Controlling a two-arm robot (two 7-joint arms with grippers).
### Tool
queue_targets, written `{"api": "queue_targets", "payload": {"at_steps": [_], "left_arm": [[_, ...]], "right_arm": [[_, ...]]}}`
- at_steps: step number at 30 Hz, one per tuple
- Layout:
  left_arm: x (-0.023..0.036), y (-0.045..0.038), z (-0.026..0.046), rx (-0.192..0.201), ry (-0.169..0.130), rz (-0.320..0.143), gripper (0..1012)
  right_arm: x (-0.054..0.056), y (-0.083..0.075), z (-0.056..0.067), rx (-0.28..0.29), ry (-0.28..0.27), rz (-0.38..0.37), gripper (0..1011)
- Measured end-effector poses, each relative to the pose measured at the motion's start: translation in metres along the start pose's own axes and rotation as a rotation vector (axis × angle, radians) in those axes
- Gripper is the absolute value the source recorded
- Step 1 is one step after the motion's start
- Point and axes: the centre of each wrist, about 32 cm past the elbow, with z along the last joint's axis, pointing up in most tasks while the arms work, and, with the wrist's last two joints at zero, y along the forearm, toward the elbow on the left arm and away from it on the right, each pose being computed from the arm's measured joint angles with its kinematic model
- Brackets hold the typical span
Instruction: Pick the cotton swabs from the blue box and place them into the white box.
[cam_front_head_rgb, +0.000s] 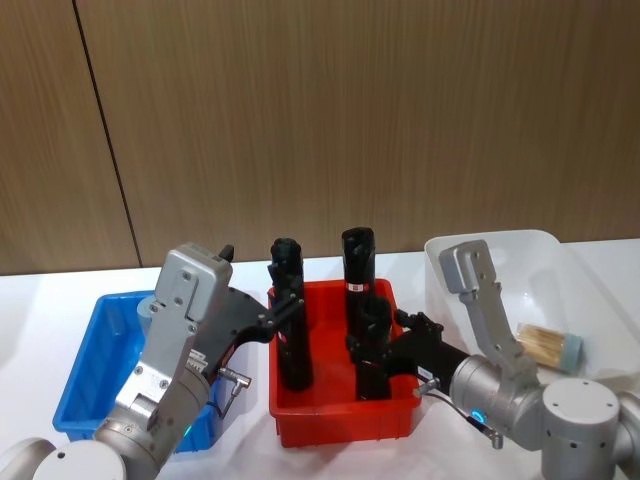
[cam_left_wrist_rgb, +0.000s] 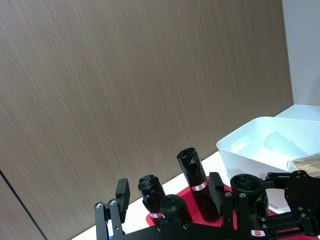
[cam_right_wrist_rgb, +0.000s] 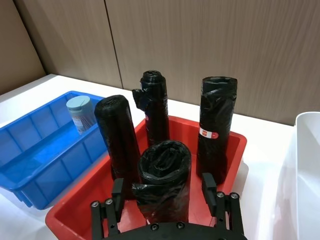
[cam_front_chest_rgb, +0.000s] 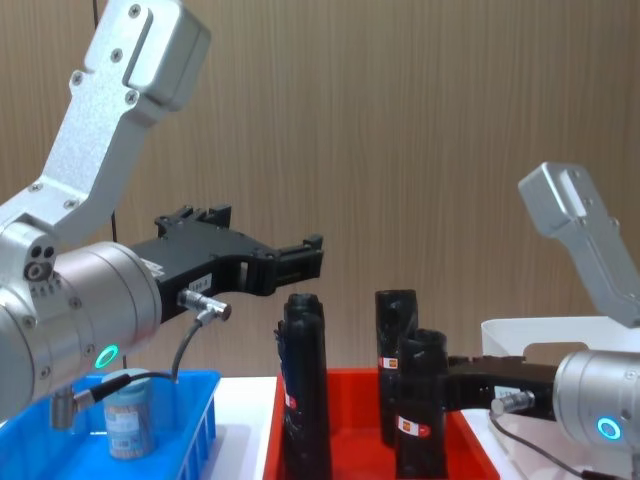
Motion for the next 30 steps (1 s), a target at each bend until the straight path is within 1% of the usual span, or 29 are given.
{"api": "queue_targets", "payload": {"at_steps": [5, 6, 7, 9, 13, 15, 20, 25, 30], "left_arm": [[0.0, 0.0, 0.0, 0.0, 0.0, 0.0, 1004], [0.0, 0.0, 0.0, 0.0, 0.0, 0.0, 1004], [0.0, 0.0, 0.0, 0.0, 0.0, 0.0, 1004], [0.0, 0.0, 0.0, 0.0, 0.0, 0.0, 1004], [0.0, 0.0, 0.0, 0.0, 0.0, 0.0, 1004], [0.0, 0.0, 0.0, 0.0, 0.0, 0.0, 1004], [0.0, 0.0, 0.0, 0.0, 0.0, 0.0, 1004], [0.0, 0.0, 0.0, 0.0, 0.0, 0.0, 1004], [0.0, 0.0, 0.0, 0.0, 0.0, 0.0, 1004]], "right_arm": [[-0.001, 0.002, 0.0, 0.004, -0.001, 0.005, 890], [-0.002, 0.002, 0.0, 0.005, -0.001, 0.006, 839], [-0.002, 0.002, 0.0, 0.006, -0.001, 0.007, 823], [-0.003, 0.003, 0.0, 0.008, -0.002, 0.009, 751], [-0.003, 0.003, 0.001, 0.01, -0.002, 0.011, 679], [-0.004, 0.004, 0.001, 0.011, -0.001, 0.013, 553], [-0.004, 0.003, 0.003, 0.019, 0.0, 0.016, 485], [-0.006, 0.001, 0.005, 0.03, -0.002, 0.019, 448], [-0.007, -0.002, 0.011, 0.054, -0.009, 0.021, 426]]}}
